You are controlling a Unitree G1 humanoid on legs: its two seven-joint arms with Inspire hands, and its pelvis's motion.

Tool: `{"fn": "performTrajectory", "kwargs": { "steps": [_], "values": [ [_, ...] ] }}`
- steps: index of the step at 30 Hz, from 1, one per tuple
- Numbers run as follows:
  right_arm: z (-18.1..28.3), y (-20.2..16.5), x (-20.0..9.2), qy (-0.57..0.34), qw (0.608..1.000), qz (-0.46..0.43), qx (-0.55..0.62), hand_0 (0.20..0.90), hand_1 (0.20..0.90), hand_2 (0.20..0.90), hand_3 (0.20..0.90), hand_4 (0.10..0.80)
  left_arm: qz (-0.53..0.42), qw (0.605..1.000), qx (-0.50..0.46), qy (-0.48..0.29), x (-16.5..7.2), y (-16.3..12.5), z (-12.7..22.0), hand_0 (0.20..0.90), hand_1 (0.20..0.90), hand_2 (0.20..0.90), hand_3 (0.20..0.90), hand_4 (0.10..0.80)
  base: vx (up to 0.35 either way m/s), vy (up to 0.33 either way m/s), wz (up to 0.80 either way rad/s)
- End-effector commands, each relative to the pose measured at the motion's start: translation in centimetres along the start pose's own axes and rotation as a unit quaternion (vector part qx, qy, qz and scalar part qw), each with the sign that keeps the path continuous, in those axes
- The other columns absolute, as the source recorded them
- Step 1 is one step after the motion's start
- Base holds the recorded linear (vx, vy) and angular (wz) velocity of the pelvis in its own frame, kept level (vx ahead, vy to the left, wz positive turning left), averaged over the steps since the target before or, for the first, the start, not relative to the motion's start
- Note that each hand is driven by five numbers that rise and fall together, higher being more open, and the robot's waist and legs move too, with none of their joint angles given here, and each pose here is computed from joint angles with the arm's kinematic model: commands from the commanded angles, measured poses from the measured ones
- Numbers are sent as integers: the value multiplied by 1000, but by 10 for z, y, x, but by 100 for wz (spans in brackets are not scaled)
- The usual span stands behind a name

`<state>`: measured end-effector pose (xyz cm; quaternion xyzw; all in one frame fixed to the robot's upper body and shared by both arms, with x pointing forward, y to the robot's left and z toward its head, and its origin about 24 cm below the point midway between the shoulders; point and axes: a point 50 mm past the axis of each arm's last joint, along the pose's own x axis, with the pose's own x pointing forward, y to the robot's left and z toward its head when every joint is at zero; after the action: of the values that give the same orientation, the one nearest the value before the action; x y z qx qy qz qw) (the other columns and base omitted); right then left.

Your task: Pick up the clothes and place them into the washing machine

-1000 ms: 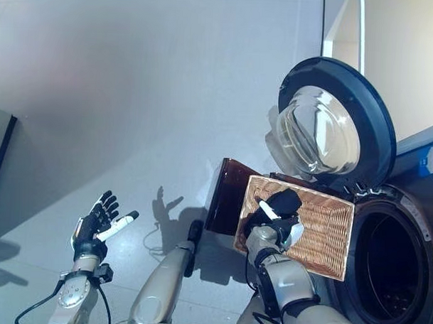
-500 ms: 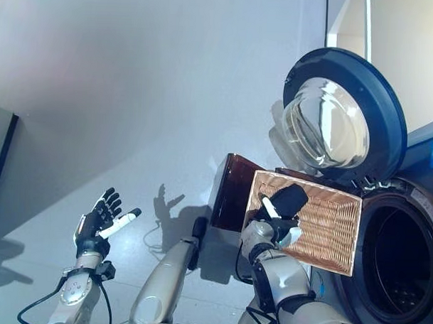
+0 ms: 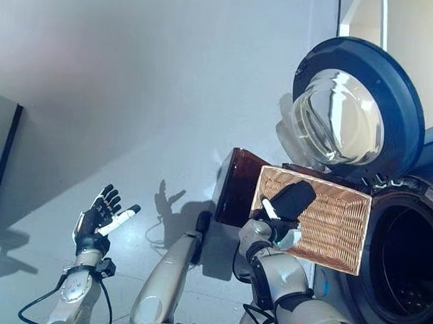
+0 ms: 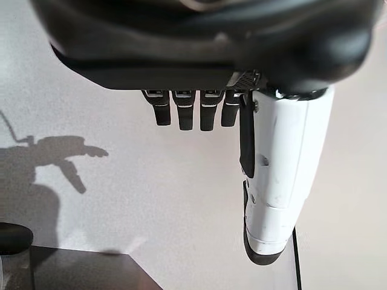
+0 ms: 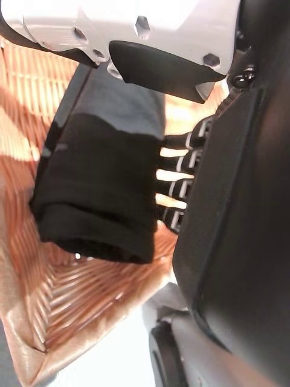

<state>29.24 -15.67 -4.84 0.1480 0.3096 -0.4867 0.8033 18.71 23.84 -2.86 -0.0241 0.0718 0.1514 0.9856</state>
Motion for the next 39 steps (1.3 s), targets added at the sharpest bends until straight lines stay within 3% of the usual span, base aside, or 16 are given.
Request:
{"fn": "performTrajectory", "kwargs": {
  "steps": [1, 25, 39],
  "values": [
    [10, 2, -1, -21, 1000, -18, 15, 900, 900, 900, 900, 800, 5, 996, 13, -92, 2, 16, 38, 900, 900, 900, 900, 800, -34, 15, 9],
    [31, -7, 11, -65, 996, -49, -22, 900, 900, 900, 900, 800, 4, 992, 11, -123, 1, 19, 51, 900, 900, 900, 900, 800, -5, 2, 1],
    [47, -18, 23, -62, 994, -88, 17, 900, 900, 900, 900, 800, 4, 990, 6, -137, -1, 20, 57, 900, 900, 900, 900, 800, 13, -1, 6]
  ]
}}
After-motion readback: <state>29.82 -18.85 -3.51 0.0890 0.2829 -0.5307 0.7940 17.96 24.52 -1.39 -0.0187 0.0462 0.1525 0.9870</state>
